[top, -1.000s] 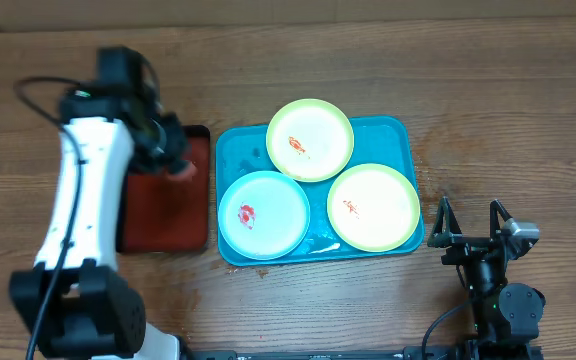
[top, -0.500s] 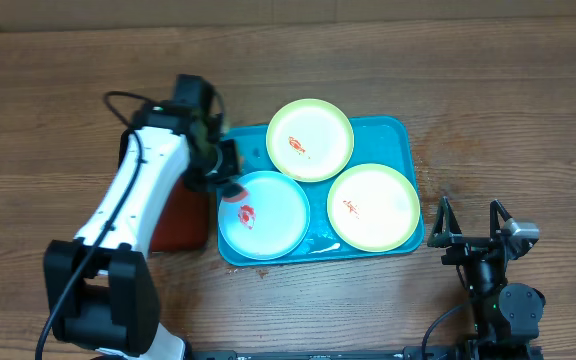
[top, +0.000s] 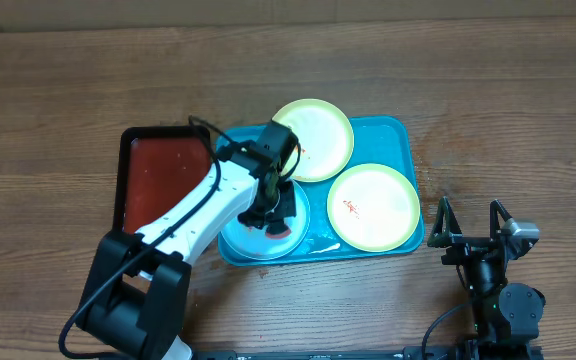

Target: Clean dirty plates on tray and stack at the side

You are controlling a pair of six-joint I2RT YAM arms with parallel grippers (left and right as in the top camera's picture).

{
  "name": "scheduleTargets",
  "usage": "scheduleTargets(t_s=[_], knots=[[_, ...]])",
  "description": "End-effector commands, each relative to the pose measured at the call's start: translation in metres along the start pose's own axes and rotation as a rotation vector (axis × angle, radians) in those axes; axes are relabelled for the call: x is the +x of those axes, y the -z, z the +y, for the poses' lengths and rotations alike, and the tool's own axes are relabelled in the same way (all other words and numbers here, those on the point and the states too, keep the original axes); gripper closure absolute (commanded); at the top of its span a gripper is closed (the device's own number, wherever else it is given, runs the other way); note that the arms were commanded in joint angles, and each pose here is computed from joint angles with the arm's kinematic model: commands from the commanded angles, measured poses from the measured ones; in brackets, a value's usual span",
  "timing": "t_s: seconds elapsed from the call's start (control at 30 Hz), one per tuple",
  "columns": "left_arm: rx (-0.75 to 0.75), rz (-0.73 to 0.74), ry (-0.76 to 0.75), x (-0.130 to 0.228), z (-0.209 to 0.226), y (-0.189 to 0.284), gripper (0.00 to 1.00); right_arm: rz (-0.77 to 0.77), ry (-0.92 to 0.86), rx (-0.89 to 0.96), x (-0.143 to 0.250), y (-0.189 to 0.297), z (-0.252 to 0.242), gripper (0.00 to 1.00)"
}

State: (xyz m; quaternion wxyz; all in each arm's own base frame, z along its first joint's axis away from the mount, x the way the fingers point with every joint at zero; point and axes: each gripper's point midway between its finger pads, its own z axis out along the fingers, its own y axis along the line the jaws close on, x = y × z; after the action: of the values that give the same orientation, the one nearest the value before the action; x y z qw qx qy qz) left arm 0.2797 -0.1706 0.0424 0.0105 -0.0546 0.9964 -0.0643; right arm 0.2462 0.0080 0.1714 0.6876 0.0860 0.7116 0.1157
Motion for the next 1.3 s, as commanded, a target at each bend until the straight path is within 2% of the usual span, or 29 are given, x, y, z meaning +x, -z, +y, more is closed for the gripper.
scheduleTargets(t_s=[0.0,0.1,0.2,0.37,0.47,0.7,0.77,0.8,0.87,0.97,1.0,1.03,1.07,1.13,1.27], knots=[[-0.049,-0.068,0.048,-0.012,0.009,-0.005,0.96,-0.004,-0.005,0.0,0.002,0.0,0.0,0.0],[-0.006,-0.08,0.052,-0.014,0.003,-0.011,0.95,-0.004,-0.005,0.0,0.002,0.0,0.0,0.0],[0.022,-0.077,0.05,-0.013,-0.002,-0.014,0.85,-0.004,-0.005,0.0,0.002,0.0,0.0,0.0],[0.018,-0.073,0.048,-0.011,0.0,-0.016,0.89,-0.004,-0.005,0.0,0.002,0.0,0.0,0.0],[0.011,-0.065,0.038,-0.009,0.001,-0.017,0.66,-0.004,-0.005,0.0,0.002,0.0,0.0,0.0],[0.003,-0.051,0.016,-0.01,0.002,-0.008,0.62,-0.004,-0.005,0.0,0.002,0.0,0.0,0.0],[-0.003,-0.046,0.031,-0.014,0.004,0.003,0.66,-0.004,-0.005,0.0,0.002,0.0,0.0,0.0],[-0.007,-0.044,0.04,-0.017,0.005,0.01,0.72,-0.004,-0.005,0.0,0.002,0.0,0.0,0.0],[-0.012,-0.043,0.057,-0.027,0.01,0.031,0.94,-0.004,-0.005,0.0,0.002,0.0,0.0,0.0],[-0.011,-0.065,0.102,-0.048,0.024,0.071,0.96,-0.004,-0.005,0.0,0.002,0.0,0.0,0.0],[-0.008,-0.077,0.12,-0.055,0.029,0.083,0.93,-0.004,-0.005,0.0,0.002,0.0,0.0,0.0],[-0.005,-0.087,0.13,-0.061,0.034,0.091,0.86,-0.004,-0.005,0.0,0.002,0.0,0.0,0.0],[0.001,-0.108,0.145,-0.07,0.043,0.104,0.67,-0.004,-0.005,0.0,0.002,0.0,0.0,0.0],[0.004,-0.128,0.166,-0.08,0.055,0.114,0.02,-0.004,-0.005,0.0,0.002,0.0,0.0,0.0],[-0.004,-0.114,0.246,-0.084,0.082,0.115,0.0,-0.009,0.023,0.019,0.001,0.0,-0.004,0.0]])
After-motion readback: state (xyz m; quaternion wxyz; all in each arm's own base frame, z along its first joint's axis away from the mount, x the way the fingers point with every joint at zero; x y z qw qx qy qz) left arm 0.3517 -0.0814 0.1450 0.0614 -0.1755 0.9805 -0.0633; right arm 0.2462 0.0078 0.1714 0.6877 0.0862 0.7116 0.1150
